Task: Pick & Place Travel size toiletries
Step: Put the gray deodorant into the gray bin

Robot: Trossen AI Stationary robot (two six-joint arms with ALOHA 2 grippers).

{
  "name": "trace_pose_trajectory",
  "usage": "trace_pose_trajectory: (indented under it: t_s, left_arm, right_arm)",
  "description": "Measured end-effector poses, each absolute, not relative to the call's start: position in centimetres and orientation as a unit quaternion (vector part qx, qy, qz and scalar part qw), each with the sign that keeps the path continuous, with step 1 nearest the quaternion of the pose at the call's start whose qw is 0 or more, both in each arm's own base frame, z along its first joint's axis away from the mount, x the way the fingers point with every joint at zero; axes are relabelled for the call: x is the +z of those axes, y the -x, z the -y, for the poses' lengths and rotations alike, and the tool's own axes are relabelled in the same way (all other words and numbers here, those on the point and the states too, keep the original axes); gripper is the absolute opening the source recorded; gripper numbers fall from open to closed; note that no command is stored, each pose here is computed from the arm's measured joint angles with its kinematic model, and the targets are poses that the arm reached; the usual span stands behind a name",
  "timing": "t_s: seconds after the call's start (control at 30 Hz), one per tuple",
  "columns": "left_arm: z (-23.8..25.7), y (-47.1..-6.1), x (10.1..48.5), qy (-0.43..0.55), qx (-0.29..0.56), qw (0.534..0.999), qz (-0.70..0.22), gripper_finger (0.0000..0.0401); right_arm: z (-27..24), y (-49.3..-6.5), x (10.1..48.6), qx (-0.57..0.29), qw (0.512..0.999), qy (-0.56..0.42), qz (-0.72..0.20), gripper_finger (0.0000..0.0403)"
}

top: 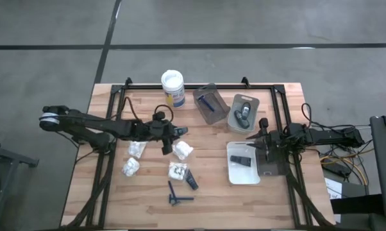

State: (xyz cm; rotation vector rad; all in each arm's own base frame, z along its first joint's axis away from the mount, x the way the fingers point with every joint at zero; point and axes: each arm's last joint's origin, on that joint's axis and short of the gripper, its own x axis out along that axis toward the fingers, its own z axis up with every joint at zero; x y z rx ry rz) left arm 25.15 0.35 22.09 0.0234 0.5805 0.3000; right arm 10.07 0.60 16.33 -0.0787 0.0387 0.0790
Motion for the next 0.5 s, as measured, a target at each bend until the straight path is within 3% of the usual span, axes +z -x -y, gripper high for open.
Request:
trace_pose_trajectory:
  t_s: [0.5]
  left_arm:
    - [-0.4,-25.9,23.4,-0.067,0.136,0.968,-0.202,0.022]
  right_arm:
    - [-0.6,-10.1,16.3,0.04,0.998,0.04,-0.02,0.015]
